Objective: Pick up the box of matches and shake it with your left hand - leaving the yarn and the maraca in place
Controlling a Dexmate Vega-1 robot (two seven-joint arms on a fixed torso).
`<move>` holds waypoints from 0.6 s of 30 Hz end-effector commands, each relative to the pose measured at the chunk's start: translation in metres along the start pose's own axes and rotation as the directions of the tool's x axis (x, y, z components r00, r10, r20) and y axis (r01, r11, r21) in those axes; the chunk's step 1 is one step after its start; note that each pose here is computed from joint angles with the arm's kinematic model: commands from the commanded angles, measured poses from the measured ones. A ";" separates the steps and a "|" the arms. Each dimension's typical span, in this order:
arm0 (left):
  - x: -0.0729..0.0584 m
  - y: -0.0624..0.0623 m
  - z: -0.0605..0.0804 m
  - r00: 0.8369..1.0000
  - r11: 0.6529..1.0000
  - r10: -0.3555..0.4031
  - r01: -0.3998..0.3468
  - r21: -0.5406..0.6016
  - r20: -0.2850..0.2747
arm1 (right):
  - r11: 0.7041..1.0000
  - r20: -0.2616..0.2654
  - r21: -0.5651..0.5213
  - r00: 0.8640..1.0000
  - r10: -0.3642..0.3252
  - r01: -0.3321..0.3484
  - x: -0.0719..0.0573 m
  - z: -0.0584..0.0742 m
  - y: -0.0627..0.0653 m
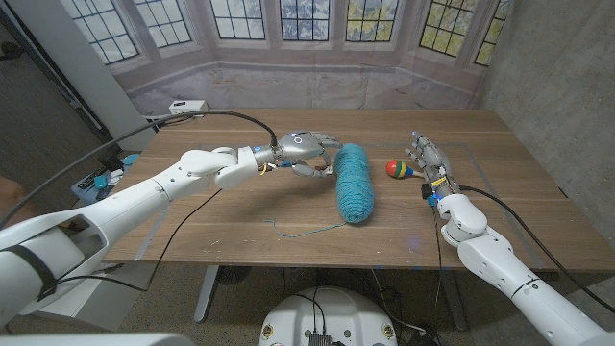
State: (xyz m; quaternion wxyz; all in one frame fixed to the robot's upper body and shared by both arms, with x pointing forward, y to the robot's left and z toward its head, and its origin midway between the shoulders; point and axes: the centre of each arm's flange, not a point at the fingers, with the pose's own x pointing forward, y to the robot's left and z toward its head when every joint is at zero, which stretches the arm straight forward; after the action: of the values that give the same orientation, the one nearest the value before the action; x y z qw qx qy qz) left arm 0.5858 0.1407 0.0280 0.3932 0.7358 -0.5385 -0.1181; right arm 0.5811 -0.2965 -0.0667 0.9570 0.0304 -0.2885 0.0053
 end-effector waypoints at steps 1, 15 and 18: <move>-0.004 0.003 0.008 1.000 1.000 -0.003 0.003 -0.005 0.018 | 1.000 0.004 0.004 1.000 -0.007 0.007 -0.005 -0.001 -0.001; -0.009 0.008 -0.007 1.000 0.998 -0.006 0.007 0.057 -0.026 | 1.000 0.005 0.010 1.000 -0.001 0.001 -0.006 -0.002 0.000; -0.010 0.010 -0.013 0.999 0.997 -0.006 0.010 0.071 -0.045 | 1.000 0.004 0.010 1.000 0.003 -0.003 -0.006 -0.002 0.001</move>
State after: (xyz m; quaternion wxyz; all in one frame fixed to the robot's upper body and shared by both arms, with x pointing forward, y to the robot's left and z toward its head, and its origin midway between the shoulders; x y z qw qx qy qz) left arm 0.5803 0.1459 0.0305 0.3847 0.7432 -0.5363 -0.1101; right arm 0.5774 -0.2964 -0.0708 0.9561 0.0345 -0.2910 0.0039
